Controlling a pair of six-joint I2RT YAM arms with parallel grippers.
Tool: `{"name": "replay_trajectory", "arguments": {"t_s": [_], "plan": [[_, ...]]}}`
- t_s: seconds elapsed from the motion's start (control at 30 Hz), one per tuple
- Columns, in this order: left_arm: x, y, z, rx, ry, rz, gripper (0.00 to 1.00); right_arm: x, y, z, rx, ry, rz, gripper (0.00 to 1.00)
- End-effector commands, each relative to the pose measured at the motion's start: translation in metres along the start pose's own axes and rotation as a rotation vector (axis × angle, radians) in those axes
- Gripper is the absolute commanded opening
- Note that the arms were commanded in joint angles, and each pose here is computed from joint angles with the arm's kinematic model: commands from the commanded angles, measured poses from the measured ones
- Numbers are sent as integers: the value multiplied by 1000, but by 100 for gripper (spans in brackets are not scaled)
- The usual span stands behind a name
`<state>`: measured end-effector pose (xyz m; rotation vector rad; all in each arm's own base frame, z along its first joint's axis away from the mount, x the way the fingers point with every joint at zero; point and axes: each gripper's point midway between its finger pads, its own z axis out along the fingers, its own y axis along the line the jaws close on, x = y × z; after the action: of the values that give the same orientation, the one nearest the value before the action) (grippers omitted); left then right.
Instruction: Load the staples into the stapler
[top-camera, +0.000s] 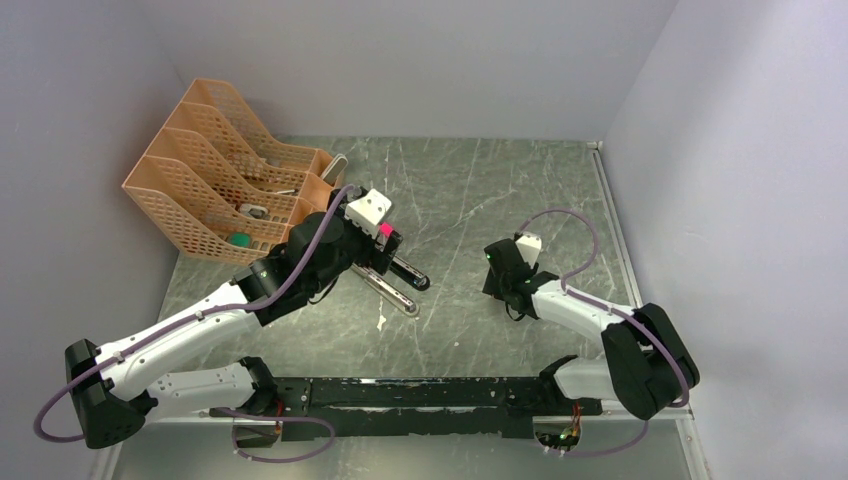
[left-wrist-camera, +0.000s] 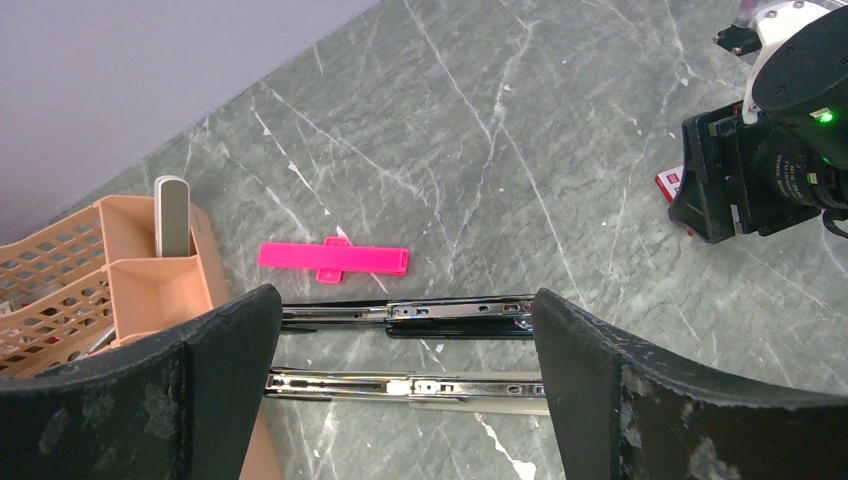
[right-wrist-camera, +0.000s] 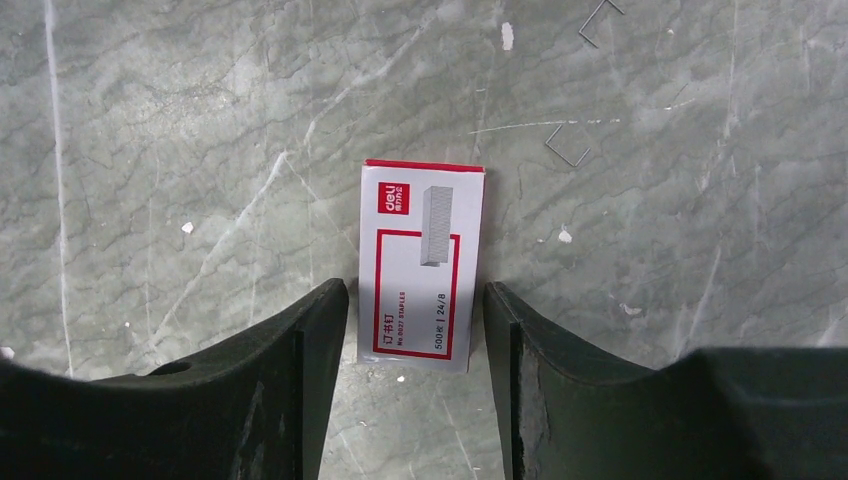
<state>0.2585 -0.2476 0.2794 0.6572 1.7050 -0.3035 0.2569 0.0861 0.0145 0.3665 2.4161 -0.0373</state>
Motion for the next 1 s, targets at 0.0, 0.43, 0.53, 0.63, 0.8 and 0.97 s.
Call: {"name": "replay_trajectory", "arguments": {"t_s": [0.0,0.43,0.53,0.63,0.8,0.97], "plan": [[-15,2,-5,10,-30,-11,99,1,-5,1,34,18,-4,56],[-13,12,-3,-47,-18,-34,99,-2,-2,0,17,7,-6,36],[-9,21,0,-63,-6,-81,99,-13,10,-5,-53,-31,-21,33],[-7,32,5,-68,2,-155,99,-29,28,-11,-157,-94,-56,31],[2,54,17,-74,23,-314,99,-65,61,-27,-343,-268,-125,25],[-2,67,29,-51,34,-412,99,-94,86,-37,-429,-376,-246,19]]}}
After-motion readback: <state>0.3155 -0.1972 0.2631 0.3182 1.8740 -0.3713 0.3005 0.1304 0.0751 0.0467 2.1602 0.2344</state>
